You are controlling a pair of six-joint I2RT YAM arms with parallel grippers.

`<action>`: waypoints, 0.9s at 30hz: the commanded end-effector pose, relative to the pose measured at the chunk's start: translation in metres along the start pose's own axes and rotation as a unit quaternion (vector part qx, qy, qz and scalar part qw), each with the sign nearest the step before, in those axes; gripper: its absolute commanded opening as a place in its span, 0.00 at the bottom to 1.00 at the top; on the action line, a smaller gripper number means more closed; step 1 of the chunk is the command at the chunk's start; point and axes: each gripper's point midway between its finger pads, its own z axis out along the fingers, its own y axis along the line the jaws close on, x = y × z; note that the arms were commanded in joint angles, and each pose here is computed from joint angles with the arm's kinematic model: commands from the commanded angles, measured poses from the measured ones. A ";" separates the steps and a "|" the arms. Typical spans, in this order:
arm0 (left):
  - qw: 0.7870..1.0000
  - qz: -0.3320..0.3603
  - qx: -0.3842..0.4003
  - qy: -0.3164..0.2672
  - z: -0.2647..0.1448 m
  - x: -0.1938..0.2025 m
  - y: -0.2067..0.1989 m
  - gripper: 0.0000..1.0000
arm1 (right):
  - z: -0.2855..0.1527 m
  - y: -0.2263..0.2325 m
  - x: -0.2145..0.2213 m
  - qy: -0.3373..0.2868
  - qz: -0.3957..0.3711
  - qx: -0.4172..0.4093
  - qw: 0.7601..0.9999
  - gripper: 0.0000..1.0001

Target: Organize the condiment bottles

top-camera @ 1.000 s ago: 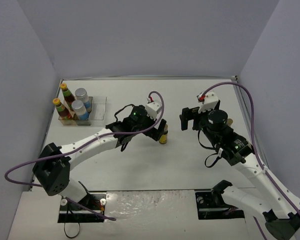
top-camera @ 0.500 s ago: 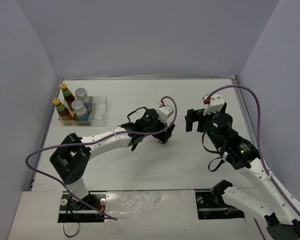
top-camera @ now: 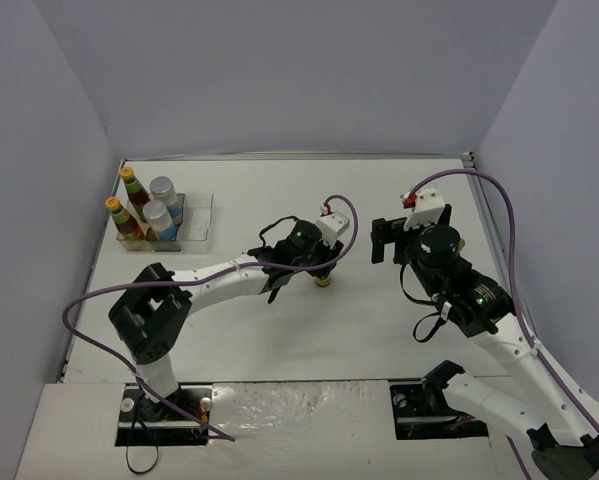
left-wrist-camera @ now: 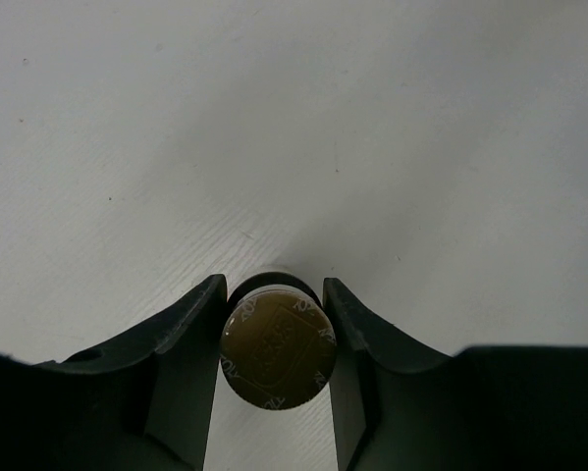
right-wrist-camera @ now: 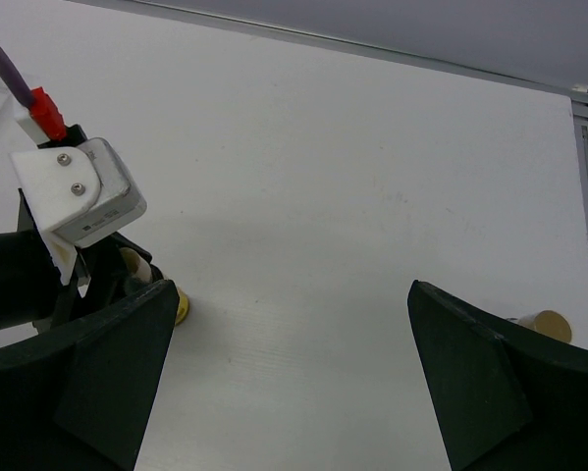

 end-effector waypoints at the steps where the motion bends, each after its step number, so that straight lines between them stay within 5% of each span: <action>1: 0.992 -0.008 -0.039 -0.121 -0.050 -0.093 0.020 0.00 | 0.005 -0.004 -0.026 -0.033 0.005 0.014 0.999 1.00; 8: 0.977 -0.063 -0.146 -0.144 -0.109 -0.121 0.108 0.00 | 0.019 0.005 -0.022 -0.020 0.001 0.006 1.000 1.00; 17: 0.930 -0.130 -0.302 -0.163 -0.174 -0.123 0.249 0.00 | 0.036 0.026 -0.020 -0.013 0.011 -0.034 0.999 1.00; 27: 0.890 -0.191 -0.376 -0.175 -0.188 -0.109 0.351 0.00 | 0.044 0.032 -0.014 -0.003 0.009 -0.045 0.999 1.00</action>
